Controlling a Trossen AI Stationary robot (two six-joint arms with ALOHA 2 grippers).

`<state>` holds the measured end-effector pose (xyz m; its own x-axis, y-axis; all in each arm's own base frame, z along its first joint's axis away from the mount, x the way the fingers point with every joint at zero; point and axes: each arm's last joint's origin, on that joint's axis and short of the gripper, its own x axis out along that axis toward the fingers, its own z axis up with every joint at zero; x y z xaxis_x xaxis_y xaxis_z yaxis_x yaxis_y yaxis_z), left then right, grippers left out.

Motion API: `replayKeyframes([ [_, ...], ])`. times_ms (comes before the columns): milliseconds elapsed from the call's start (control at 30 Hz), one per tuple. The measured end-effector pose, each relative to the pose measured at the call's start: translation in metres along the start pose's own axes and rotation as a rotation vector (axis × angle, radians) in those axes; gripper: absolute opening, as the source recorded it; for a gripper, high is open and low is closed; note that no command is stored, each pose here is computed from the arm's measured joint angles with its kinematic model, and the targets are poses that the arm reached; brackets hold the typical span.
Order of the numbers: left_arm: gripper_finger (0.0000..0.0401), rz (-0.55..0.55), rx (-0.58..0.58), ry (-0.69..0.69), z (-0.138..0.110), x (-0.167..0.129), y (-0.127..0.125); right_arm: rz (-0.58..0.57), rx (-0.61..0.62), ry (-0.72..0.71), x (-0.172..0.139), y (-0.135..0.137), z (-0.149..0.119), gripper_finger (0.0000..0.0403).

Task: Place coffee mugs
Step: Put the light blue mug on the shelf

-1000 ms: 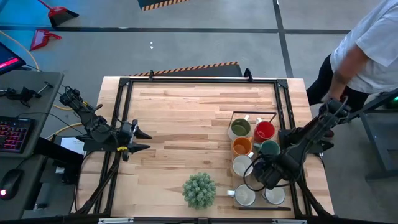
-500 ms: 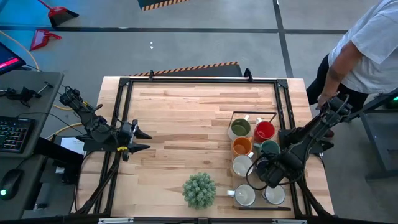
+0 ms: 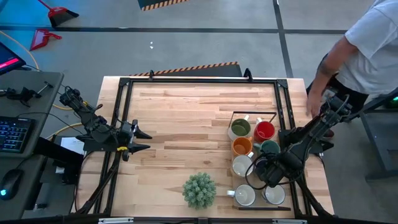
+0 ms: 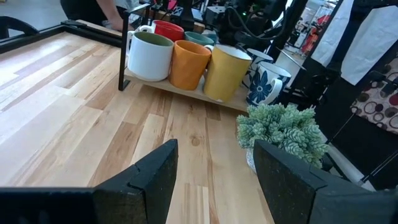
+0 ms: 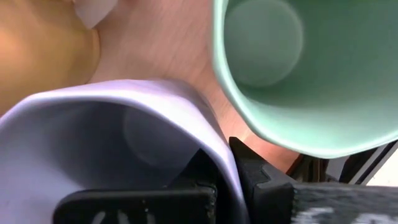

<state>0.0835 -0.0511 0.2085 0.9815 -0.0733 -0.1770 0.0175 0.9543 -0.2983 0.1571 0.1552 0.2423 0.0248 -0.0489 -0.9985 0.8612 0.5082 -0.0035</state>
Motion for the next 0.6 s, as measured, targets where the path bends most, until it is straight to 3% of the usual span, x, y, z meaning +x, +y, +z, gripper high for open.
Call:
replayKeyframes([
  [600,0.0197,0.0,-0.001,0.0,0.0,0.0,0.0,0.01,-0.007,0.004,-0.0004,0.0011,-0.0003,0.001],
])
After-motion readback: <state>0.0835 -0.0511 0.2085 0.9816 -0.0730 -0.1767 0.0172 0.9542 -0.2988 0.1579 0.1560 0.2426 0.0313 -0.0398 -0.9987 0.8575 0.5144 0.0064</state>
